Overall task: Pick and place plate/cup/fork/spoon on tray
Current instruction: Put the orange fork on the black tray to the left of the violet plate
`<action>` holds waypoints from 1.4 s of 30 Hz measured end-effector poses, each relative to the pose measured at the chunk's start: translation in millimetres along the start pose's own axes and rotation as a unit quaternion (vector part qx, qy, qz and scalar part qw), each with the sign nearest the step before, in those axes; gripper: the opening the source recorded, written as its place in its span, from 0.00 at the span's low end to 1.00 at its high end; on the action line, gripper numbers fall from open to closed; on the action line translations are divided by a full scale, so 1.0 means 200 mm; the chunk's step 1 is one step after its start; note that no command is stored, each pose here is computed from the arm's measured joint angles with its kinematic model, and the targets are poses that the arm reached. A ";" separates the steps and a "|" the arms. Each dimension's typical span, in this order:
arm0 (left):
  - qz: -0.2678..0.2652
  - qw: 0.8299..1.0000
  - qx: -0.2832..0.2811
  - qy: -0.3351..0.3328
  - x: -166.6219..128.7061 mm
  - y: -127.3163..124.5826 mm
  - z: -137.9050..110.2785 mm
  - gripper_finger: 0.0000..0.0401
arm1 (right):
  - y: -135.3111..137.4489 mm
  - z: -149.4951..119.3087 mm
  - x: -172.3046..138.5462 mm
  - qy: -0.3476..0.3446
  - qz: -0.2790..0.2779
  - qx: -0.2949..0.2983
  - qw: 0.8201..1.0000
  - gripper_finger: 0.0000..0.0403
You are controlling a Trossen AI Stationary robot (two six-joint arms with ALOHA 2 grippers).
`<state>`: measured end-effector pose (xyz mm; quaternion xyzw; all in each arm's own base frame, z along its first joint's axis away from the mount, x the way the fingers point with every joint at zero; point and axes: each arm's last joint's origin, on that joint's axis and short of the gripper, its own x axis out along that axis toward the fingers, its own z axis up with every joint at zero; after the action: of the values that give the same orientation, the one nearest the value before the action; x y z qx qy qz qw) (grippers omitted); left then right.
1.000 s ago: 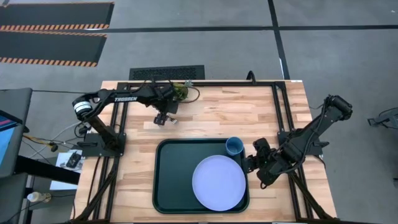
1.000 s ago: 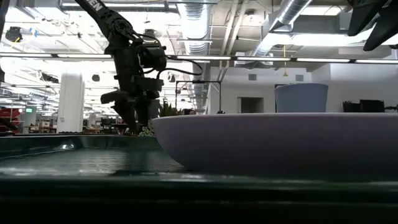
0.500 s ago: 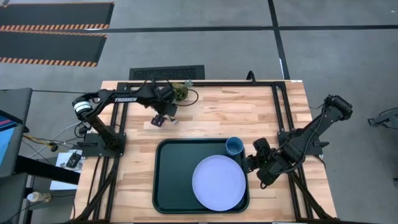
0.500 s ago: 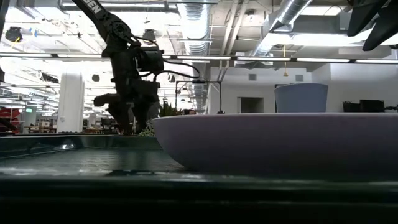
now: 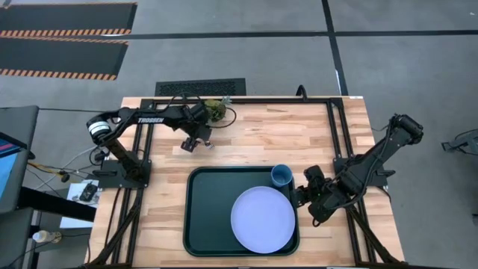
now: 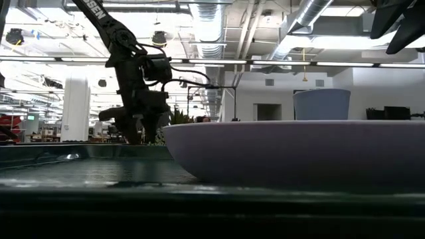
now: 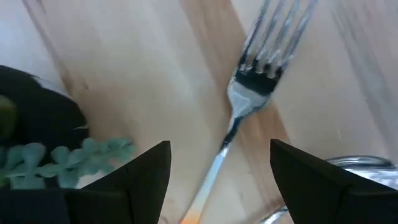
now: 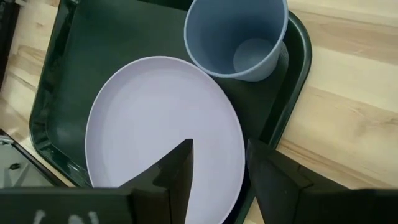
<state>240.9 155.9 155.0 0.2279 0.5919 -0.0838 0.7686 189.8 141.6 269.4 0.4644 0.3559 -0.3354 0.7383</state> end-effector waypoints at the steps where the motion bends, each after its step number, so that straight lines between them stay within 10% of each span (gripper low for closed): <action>1: 0.001 1.000 -0.001 -0.001 0.01 0.01 0.00 0.64 | 0.00 0.00 0.00 0.000 0.000 0.000 1.000 0.43; 12: -0.044 0.998 -0.032 0.027 0.09 0.03 0.01 0.60 | 0.01 0.00 0.00 0.005 0.007 0.005 1.000 0.43; 24: -0.056 0.997 -0.027 0.035 0.11 0.04 0.02 0.03 | 0.01 -0.01 0.00 0.007 0.012 0.007 1.000 0.43; 42: -0.015 0.974 -0.226 0.026 -0.05 0.14 0.23 0.00 | 0.07 0.13 0.04 -0.058 0.042 0.023 0.997 0.43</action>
<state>288.6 158.4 180.0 0.0411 0.6187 0.0469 0.7831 212.1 121.9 276.6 0.4759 0.2846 -0.3384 0.7603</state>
